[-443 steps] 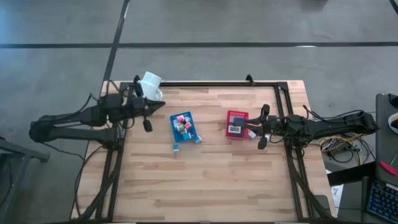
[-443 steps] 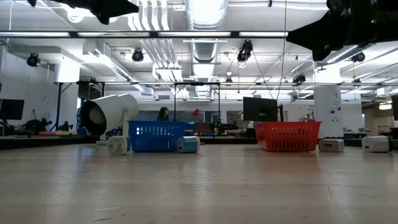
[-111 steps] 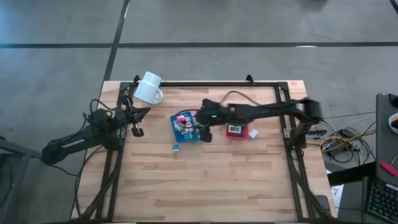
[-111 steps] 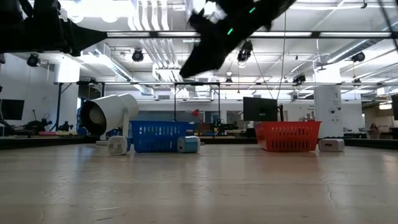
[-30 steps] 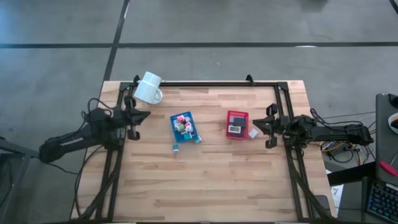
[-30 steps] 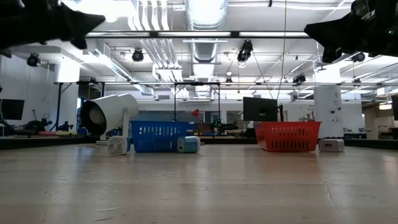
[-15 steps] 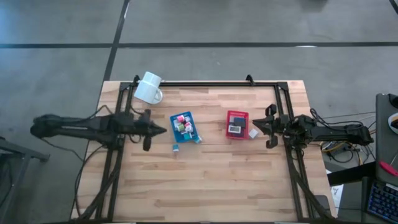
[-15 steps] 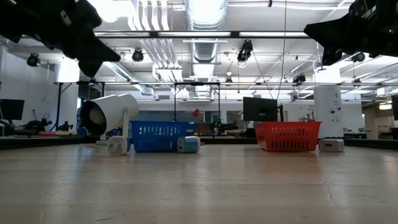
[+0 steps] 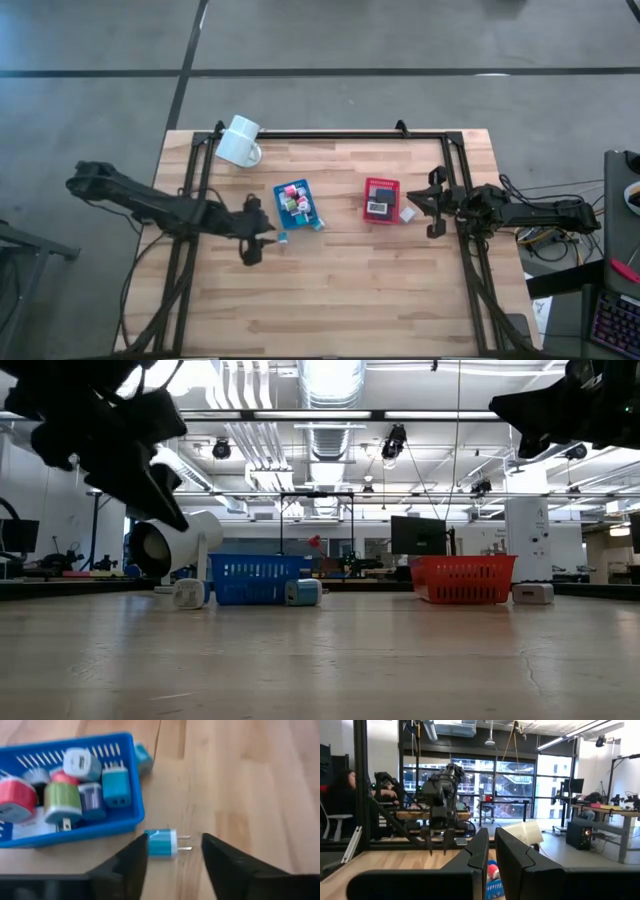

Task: Pick & Place Office items
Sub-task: Put the bottom blue charger adapter into the blue bin

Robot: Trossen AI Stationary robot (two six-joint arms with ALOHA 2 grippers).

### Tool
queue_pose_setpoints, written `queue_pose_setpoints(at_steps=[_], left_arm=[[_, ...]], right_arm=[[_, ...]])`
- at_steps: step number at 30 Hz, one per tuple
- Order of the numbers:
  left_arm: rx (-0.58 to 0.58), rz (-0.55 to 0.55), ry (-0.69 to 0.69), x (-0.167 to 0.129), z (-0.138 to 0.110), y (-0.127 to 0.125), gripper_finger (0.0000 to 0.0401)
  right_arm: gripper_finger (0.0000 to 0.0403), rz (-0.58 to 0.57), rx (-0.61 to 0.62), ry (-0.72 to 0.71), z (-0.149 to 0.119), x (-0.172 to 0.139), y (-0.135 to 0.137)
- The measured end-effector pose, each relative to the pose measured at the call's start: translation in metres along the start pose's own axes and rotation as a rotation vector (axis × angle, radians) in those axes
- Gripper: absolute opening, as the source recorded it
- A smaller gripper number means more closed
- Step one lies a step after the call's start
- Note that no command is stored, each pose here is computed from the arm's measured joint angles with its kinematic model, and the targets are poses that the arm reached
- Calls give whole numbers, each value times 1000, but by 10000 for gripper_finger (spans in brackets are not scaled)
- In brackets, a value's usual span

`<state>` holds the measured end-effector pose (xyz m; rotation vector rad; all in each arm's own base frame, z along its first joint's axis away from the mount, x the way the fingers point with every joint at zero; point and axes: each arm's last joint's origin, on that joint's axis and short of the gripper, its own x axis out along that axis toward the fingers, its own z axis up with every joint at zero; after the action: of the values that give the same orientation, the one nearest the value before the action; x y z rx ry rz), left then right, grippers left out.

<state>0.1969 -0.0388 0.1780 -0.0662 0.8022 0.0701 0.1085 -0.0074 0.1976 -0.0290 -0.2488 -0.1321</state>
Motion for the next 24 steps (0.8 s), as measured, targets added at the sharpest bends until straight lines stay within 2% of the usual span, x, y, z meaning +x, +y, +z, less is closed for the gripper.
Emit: queue_pose_setpoints(at_steps=[6, 10, 15, 24], left_arm=[[26, 25, 99, 20, -7, -2, 281], [34, 32, 129, 28, -10, -3, 319], [32, 35, 130, 37, -11, -4, 338], [37, 66, 162, 54, -16, -1, 339]], right_arm=[[29, 0, 5, 0, 0, 0, 0], [29, 0, 5, 0, 0, 0, 0], [29, 1, 7, 0, 0, 0, 0], [29, 1, 23, 2, 0, 0, 0]])
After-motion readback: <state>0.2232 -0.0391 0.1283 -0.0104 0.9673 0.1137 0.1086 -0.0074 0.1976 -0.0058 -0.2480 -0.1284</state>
